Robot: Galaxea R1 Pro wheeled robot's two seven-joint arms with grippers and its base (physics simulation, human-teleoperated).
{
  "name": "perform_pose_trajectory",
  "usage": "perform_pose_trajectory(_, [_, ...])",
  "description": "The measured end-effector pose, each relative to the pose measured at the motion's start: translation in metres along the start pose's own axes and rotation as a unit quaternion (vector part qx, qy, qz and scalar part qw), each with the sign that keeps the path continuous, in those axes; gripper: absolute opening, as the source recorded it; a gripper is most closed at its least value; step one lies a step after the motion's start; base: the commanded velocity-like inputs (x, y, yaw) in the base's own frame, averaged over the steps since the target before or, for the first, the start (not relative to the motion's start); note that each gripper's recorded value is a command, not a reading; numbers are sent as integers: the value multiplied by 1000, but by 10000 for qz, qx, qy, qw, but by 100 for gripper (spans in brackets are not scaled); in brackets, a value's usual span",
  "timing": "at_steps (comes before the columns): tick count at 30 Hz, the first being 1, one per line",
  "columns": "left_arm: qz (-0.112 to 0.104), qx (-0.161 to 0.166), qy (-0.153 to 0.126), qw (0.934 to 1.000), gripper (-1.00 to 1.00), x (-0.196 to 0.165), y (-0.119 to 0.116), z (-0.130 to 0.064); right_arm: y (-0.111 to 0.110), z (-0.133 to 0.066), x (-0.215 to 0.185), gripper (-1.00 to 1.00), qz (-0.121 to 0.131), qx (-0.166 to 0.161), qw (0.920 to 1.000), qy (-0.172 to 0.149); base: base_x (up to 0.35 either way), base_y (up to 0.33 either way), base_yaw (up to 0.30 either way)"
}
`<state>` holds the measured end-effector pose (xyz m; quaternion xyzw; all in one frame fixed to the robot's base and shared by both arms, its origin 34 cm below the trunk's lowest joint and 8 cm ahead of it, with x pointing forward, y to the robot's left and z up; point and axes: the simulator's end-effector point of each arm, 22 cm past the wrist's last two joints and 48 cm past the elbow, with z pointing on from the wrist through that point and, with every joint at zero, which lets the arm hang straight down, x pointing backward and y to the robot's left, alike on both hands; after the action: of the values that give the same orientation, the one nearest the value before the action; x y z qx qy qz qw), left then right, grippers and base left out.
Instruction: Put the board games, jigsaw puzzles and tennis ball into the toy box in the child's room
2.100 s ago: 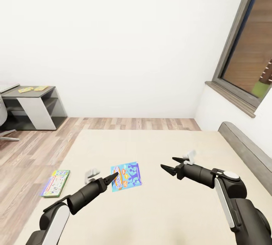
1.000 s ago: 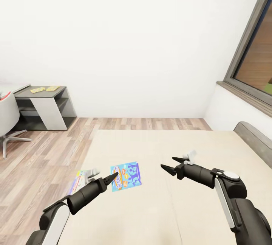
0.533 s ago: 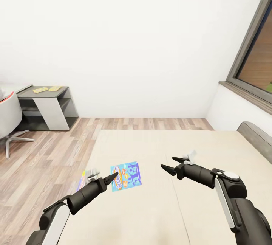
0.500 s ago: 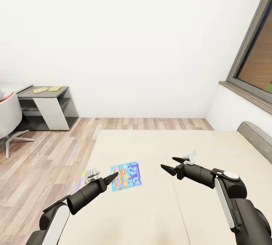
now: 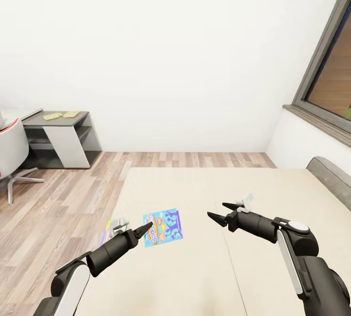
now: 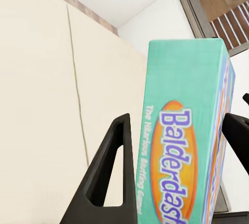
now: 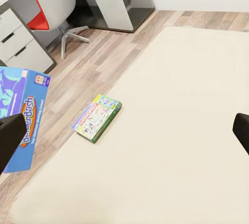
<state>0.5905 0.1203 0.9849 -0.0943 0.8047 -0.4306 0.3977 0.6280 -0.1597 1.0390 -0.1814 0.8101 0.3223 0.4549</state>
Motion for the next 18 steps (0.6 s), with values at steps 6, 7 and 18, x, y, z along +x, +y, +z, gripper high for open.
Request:
perform_pose_trajectory(6, [2,-1,0,10000,-100,0,0,0,0,0,0,100,-1,0,10000,-1,0,167,0])
perform_pose_trajectory(7, [0,2,0,10000,-100,0,0,0,0,0,0,100,-1,0,10000,-1,0,216,0])
perform_pose_trajectory(18, [7,-5,1,10000,-100,0,0,0,0,0,0,100,0,2,10000,-1,0,245,0])
